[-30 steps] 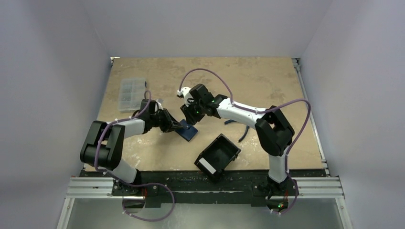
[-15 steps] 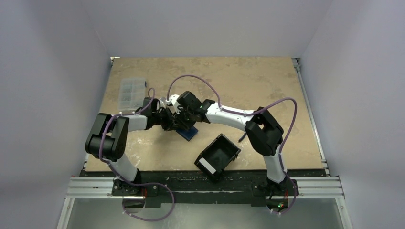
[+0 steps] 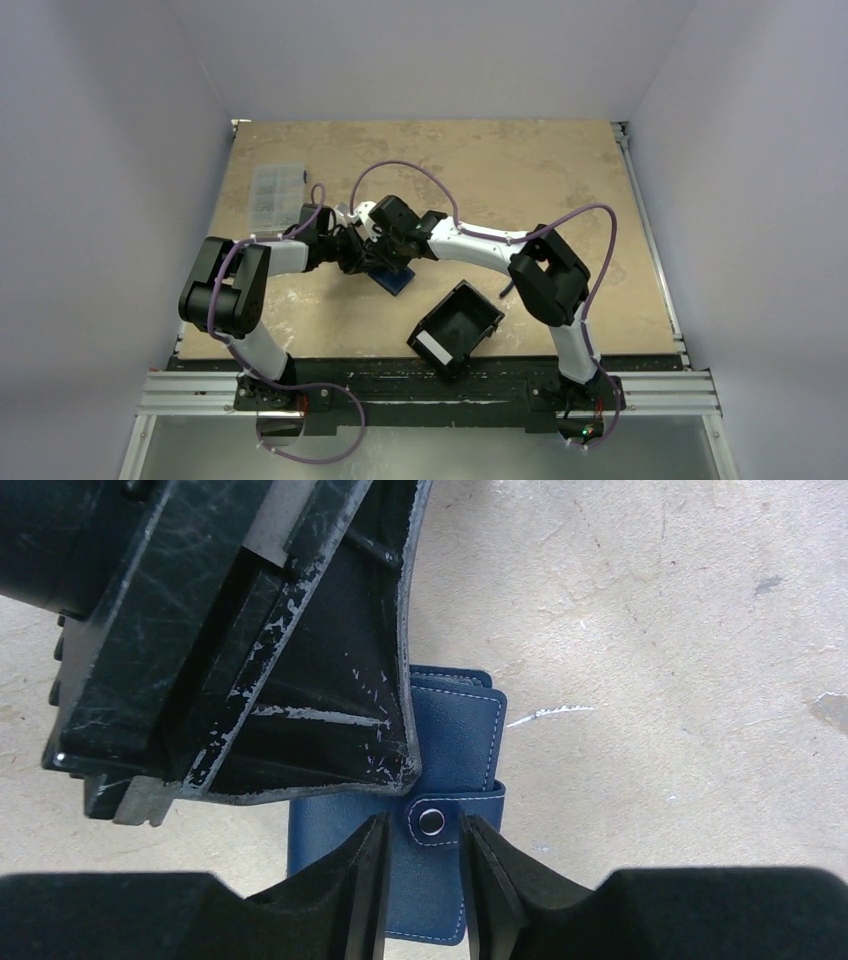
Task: Put the credit cards into the card holder
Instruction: Close the card holder at the center of the board.
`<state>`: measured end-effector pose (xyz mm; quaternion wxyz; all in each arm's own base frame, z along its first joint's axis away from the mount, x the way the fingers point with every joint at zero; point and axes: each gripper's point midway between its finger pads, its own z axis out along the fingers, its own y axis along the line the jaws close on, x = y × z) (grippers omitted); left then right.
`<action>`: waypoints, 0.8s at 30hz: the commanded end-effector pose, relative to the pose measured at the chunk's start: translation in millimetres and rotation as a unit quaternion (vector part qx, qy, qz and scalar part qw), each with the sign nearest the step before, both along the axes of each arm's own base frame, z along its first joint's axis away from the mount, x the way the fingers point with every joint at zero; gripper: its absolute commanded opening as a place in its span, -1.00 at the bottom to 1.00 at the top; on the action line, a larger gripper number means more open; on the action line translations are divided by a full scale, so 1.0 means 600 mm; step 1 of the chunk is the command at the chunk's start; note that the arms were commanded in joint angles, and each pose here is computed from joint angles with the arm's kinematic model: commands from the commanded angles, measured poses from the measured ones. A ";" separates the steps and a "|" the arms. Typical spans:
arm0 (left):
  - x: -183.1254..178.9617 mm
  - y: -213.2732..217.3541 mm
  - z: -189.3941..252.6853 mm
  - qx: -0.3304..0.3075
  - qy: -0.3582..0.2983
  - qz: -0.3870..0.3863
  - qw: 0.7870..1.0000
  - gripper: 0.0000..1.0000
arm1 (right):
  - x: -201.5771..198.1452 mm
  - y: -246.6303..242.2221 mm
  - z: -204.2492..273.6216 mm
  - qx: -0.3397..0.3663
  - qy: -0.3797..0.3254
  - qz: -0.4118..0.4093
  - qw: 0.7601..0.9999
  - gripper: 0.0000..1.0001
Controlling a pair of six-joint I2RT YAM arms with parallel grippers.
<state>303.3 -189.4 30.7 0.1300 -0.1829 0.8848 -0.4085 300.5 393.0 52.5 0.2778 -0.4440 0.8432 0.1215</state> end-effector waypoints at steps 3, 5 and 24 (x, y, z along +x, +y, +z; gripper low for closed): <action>0.007 0.010 -0.012 0.024 -0.013 -0.001 1.000 -0.95 | 0.019 0.006 0.015 0.004 -0.023 -0.006 1.000 -0.27; 0.007 0.010 -0.012 0.023 -0.012 -0.001 1.000 -0.95 | 0.017 0.007 0.013 0.004 -0.020 -0.004 1.000 -0.25; 0.005 0.011 -0.017 0.022 -0.008 -0.002 1.000 -0.95 | 0.014 0.015 0.018 0.030 -0.004 -0.015 0.999 -1.00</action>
